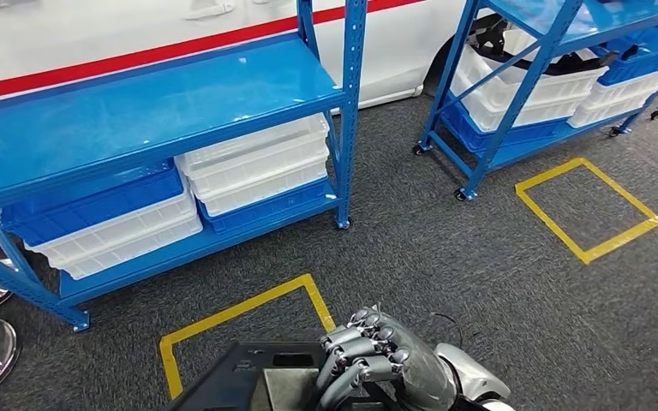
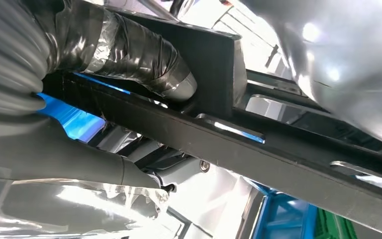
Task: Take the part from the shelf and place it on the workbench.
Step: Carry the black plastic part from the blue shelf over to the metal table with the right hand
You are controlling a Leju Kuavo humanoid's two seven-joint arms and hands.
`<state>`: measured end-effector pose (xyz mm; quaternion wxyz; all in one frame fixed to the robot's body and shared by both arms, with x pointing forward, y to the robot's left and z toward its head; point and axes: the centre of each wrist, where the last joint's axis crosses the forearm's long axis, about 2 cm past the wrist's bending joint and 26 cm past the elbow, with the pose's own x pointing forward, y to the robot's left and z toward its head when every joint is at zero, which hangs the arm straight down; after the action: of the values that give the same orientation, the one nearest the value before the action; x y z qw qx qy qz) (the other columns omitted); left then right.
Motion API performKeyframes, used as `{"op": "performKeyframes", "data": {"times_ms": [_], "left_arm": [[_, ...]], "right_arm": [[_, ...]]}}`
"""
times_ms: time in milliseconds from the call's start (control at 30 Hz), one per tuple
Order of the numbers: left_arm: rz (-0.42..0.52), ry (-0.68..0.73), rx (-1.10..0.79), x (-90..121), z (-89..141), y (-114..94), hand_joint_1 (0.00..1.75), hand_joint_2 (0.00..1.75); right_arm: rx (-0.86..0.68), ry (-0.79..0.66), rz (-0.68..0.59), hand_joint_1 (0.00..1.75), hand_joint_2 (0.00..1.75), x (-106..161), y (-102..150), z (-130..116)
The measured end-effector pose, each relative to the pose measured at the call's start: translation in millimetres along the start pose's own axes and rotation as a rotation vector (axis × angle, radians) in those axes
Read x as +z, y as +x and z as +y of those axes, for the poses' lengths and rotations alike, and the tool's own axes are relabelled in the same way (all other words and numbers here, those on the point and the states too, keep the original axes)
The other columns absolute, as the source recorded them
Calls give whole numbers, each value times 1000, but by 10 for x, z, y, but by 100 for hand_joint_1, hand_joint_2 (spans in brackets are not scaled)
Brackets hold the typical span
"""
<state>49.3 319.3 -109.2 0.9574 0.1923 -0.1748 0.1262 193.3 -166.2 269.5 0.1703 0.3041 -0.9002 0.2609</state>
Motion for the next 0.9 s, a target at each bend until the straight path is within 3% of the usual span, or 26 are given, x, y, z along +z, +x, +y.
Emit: {"op": "performKeyframes", "data": {"times_ms": [167,500,900], "left_arm": [[-10,-15,-23,-12,17,18,0,175],[-18,-9,-68,-33,103,-6,0,175],[-88,-15,-13,-89,243,30,0,175]], "right_arm": [[-10,-8,-23,175,175,37,4,-10],[-11,-22,32,175,175,398,38,53],[-82,-123,32,175,175,518,-29,73]]}}
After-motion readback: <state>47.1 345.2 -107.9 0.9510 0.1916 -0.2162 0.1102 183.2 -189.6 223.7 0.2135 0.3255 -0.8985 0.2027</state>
